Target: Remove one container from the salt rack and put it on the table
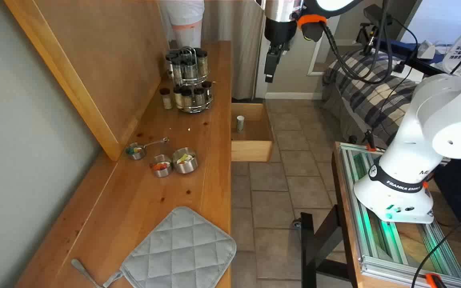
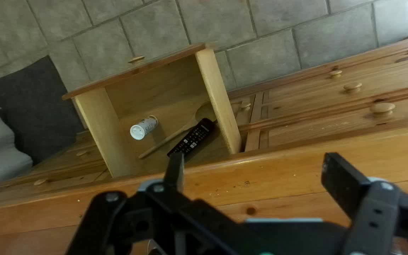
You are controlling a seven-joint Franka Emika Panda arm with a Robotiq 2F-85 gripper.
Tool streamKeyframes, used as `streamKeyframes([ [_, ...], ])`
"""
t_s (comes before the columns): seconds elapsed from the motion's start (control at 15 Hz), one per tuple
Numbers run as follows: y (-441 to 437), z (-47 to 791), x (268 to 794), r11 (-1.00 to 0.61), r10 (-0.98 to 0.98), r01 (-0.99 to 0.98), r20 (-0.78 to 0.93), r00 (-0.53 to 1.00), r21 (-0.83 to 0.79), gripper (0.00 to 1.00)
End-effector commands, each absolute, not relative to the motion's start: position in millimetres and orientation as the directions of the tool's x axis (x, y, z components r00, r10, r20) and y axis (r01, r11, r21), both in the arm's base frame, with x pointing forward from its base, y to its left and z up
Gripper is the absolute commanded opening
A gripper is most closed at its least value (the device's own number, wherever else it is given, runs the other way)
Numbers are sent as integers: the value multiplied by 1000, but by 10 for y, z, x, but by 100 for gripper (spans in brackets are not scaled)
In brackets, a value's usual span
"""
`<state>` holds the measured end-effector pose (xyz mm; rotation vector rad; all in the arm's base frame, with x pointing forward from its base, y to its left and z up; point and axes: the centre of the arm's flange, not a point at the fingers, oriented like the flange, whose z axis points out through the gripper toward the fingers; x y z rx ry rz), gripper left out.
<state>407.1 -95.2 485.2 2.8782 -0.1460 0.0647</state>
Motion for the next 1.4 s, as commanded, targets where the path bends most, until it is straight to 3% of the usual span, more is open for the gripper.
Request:
streamKeyframes([
  [0.0, -952, 4851, 4071, -962, -94, -105, 57, 994, 253, 100],
  [0.67, -952, 4851, 4071, -962, -94, -105, 57, 994, 253, 100],
  [1.33, -2430, 5300, 4939, -997, -52, -63, 203, 978, 48, 100],
])
